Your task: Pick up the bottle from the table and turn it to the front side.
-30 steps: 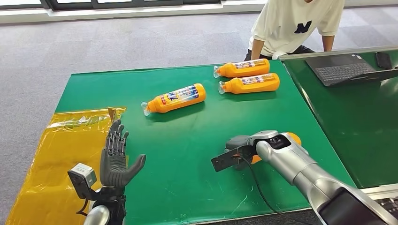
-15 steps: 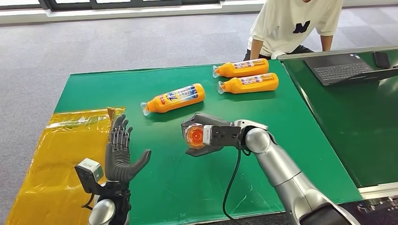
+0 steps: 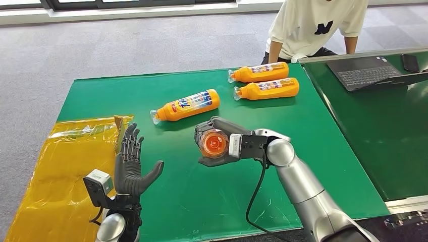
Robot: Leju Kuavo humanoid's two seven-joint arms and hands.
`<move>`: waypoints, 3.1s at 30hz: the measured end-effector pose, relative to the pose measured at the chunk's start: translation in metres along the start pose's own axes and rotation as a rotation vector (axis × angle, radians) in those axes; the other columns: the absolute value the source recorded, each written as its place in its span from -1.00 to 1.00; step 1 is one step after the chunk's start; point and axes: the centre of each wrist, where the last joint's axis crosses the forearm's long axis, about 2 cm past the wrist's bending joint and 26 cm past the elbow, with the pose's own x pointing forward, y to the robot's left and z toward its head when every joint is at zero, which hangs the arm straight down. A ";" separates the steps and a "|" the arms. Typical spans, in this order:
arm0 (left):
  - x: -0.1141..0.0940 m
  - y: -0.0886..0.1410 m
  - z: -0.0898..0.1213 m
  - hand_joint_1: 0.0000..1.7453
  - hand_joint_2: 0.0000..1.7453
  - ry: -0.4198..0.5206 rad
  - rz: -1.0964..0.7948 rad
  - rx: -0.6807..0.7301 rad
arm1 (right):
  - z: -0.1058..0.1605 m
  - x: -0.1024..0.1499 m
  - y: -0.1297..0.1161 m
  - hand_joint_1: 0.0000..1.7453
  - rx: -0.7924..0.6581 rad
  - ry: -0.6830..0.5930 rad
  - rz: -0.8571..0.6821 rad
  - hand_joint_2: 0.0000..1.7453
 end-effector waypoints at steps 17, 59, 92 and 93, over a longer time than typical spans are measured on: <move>-0.006 -0.017 -0.018 -1.00 -1.00 0.026 -0.016 -0.134 | -0.092 0.120 -0.073 1.00 0.085 0.003 0.526 1.00; -0.017 -0.071 -0.061 -1.00 -1.00 0.046 -0.062 -0.264 | -0.095 0.114 -0.051 1.00 -0.082 -0.505 0.072 1.00; -0.018 -0.067 -0.053 -1.00 -1.00 0.032 -0.244 -0.115 | -0.091 0.102 -0.029 1.00 -0.101 -0.170 0.145 1.00; -0.019 -0.067 -0.054 -1.00 -1.00 0.034 -0.251 -0.109 | -0.092 0.102 -0.029 1.00 -0.101 -0.166 0.141 1.00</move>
